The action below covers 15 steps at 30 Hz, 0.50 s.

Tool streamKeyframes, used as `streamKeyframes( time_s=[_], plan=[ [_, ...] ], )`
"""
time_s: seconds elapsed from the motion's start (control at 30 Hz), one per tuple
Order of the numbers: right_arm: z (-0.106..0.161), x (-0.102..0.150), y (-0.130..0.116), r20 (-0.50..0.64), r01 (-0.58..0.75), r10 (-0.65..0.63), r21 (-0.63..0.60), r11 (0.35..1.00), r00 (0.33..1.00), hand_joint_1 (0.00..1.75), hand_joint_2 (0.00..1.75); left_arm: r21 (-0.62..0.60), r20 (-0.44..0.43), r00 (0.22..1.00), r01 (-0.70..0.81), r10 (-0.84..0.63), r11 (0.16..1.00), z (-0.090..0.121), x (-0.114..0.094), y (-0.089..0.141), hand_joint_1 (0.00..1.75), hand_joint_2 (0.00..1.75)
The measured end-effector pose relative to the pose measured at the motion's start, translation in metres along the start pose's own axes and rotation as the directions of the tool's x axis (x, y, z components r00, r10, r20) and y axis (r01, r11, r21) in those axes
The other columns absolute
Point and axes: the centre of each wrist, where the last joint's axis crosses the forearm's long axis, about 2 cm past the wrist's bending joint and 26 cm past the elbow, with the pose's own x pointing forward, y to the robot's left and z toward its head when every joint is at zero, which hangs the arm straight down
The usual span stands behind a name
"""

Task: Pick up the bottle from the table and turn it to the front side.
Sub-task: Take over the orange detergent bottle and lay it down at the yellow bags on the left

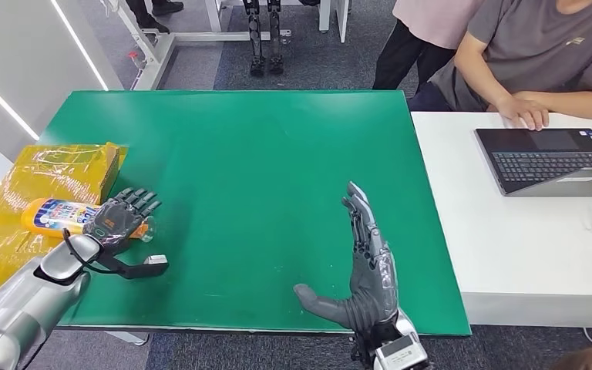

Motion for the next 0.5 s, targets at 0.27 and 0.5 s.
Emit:
streamKeyframes(
  time_s=[0.27,0.5],
  plan=[
    [0.006,0.000,-0.003,-0.014,-0.021,0.021,0.005,1.000,1.000,0.00,1.75,0.281,-0.134,0.989,-0.027,0.067,0.959,0.004,0.001,0.017,0.00,1.75],
    [0.011,0.000,-0.006,-0.031,-0.035,0.035,-0.001,0.999,0.999,0.00,1.75,0.520,-0.190,0.978,0.030,0.081,0.854,0.006,-0.006,0.059,0.00,1.75]
  ],
)
